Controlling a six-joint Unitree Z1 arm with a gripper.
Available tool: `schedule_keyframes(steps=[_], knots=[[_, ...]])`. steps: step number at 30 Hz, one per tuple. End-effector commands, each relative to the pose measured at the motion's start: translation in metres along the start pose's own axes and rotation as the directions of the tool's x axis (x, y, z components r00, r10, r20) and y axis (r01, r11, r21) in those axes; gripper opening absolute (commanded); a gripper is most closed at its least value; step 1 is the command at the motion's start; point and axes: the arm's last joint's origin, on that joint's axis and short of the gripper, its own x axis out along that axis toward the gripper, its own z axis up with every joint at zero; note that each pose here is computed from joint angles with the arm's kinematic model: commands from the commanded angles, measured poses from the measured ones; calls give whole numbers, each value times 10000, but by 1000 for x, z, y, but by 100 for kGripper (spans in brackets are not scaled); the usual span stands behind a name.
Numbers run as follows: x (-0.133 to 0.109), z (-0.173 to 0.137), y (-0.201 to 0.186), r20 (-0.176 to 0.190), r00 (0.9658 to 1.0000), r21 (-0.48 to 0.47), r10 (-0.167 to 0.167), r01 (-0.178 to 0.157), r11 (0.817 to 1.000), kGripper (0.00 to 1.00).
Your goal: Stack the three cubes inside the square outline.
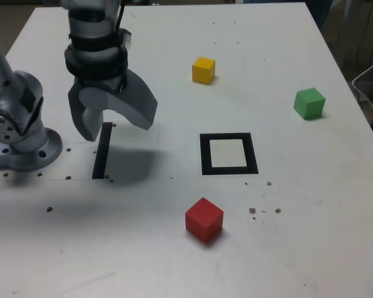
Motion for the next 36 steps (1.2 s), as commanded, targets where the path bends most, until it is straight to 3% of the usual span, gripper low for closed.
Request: schedule_keyframes(steps=[1,23,27,36], knots=[[0,0,0,30,10000,35,13,-13,10000,99],[-9,1,0,534,9985,16,88,-89,10000,100],[-13,6,1,835,9963,-48,212,-209,9998,100],[-28,26,-2,1269,9913,-315,-353,396,9987,100]])
